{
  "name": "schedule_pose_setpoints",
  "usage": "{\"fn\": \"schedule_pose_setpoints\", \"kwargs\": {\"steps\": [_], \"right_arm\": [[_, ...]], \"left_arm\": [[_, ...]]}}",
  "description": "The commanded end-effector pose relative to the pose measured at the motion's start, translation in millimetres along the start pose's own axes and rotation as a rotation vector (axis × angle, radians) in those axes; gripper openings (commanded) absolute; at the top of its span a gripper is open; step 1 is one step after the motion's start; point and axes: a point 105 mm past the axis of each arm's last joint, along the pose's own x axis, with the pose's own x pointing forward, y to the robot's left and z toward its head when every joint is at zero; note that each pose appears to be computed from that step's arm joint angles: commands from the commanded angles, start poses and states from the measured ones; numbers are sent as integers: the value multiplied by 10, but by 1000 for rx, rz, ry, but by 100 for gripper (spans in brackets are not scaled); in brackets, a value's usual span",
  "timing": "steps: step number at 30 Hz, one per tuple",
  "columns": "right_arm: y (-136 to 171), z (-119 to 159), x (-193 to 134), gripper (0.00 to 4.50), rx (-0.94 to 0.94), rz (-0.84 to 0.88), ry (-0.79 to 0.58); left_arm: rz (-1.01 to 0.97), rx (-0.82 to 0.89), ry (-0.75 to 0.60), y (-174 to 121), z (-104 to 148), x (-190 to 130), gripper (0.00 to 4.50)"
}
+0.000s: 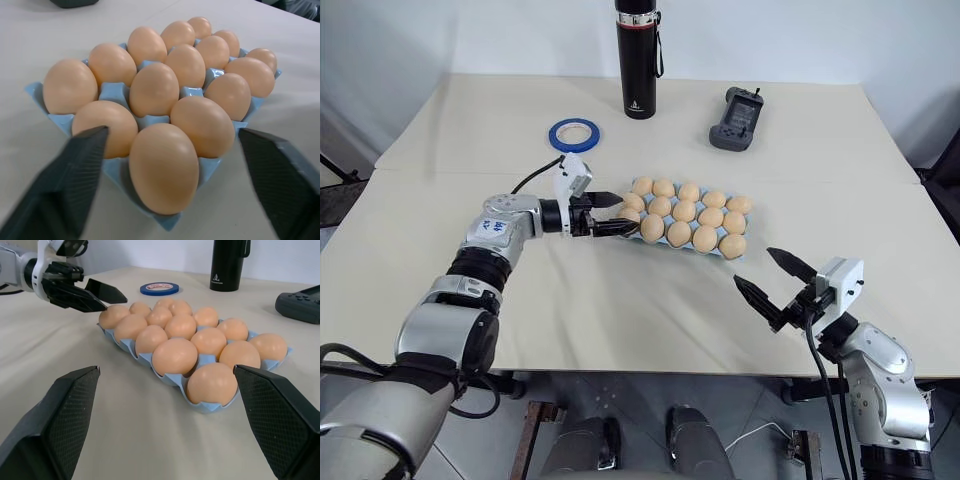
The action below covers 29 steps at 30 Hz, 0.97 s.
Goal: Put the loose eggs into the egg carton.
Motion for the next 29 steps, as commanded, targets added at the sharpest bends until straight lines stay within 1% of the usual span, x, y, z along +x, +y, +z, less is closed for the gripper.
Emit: {"fn": "schedule_pose_setpoints", "kwargs": {"steps": [1,4,6,7,11,17,20,24,29], "right_arm": [[-38,145,-5,450,-47,1,-44],[-61,161,13,450,-52,14,-44],[-79,171,29,450,-61,33,-39],[-90,178,37,450,-64,41,-37],[-130,210,95,450,-74,83,-31],[-150,209,210,450,-78,166,-4],[-156,198,256,450,-83,204,13],[-162,165,297,450,-92,247,42],[-156,150,346,450,-89,278,52]], "left_arm": [[42,94,-100,64,322,-178,446],[35,92,-210,31,500,-349,446],[26,60,-231,-3,516,-489,446],[51,90,-233,1,504,-549,446],[44,136,-235,-113,351,-809,446],[48,157,-131,-229,-15,-1073,446],[51,149,-91,-254,-139,-1169,446],[88,153,-84,-228,-189,-1268,446],[94,168,-130,-229,-123,-1322,446]]}}
